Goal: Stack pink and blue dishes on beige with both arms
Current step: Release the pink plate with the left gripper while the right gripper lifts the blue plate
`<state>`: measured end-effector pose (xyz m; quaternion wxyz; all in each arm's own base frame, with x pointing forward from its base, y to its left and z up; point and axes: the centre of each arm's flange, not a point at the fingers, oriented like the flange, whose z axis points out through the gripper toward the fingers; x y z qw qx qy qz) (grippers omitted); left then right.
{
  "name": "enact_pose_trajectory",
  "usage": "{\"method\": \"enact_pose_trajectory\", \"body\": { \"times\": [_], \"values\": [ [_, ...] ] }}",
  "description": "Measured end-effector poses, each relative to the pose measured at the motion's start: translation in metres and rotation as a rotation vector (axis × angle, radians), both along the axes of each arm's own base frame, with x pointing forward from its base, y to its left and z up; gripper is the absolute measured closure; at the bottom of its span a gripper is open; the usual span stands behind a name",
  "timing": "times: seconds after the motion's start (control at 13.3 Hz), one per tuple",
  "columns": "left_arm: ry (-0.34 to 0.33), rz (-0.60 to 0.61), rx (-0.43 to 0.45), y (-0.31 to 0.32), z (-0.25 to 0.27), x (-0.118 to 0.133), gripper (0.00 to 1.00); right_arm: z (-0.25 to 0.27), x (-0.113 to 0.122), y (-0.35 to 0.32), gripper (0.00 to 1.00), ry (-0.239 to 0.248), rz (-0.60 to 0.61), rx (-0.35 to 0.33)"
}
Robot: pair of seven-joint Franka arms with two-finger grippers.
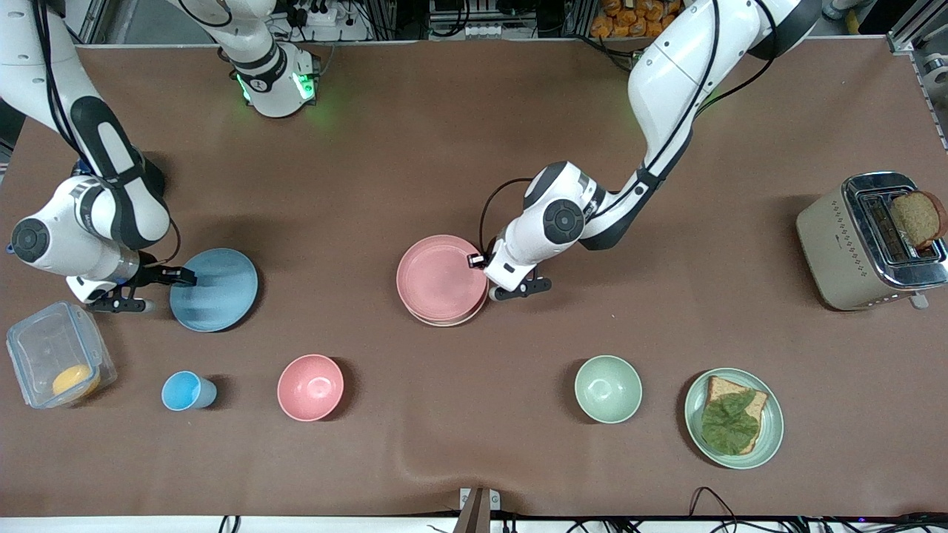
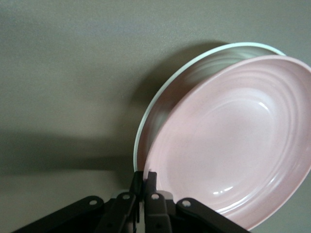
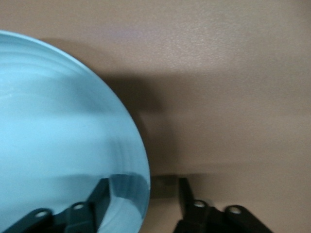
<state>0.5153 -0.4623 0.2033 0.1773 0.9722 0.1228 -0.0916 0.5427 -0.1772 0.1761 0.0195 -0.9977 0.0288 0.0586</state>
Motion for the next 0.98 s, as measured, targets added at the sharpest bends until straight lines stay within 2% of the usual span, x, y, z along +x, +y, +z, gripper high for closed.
{"method": "enact_pose_trajectory", "body": {
  "times": [0.23,0.3,0.45,0.6,0.75,0.83,0.9,0.98],
  "values": [
    [-0.004,0.005,-0.004,0.000,0.001,0.004,0.92,0.002,0.004,0.001,0.76,-0.025,0.003,-0.007],
    [-0.008,0.007,-0.006,0.000,0.002,0.006,0.85,0.006,0.006,0.001,0.87,-0.033,0.005,-0.009],
    [-0.025,0.013,-0.017,-0.001,0.010,0.012,0.62,0.016,0.010,0.002,0.90,-0.051,0.032,-0.010],
    [-0.063,0.023,-0.031,0.001,0.028,0.026,0.39,0.033,0.014,0.006,0.94,-0.043,0.064,0.001],
    [-0.111,0.048,-0.032,0.022,0.063,0.051,0.19,0.066,0.020,0.021,0.94,0.006,0.101,0.029],
    [-0.116,0.056,-0.015,0.040,0.086,0.063,0.12,0.084,0.025,0.035,0.94,0.027,0.119,0.049],
    [-0.122,0.059,0.017,0.063,0.112,0.075,0.01,0.100,0.030,0.055,0.94,0.040,0.129,0.084],
    [-0.129,0.055,0.064,0.089,0.139,0.085,0.00,0.114,0.036,0.079,0.94,0.051,0.135,0.135]
  ]
}}
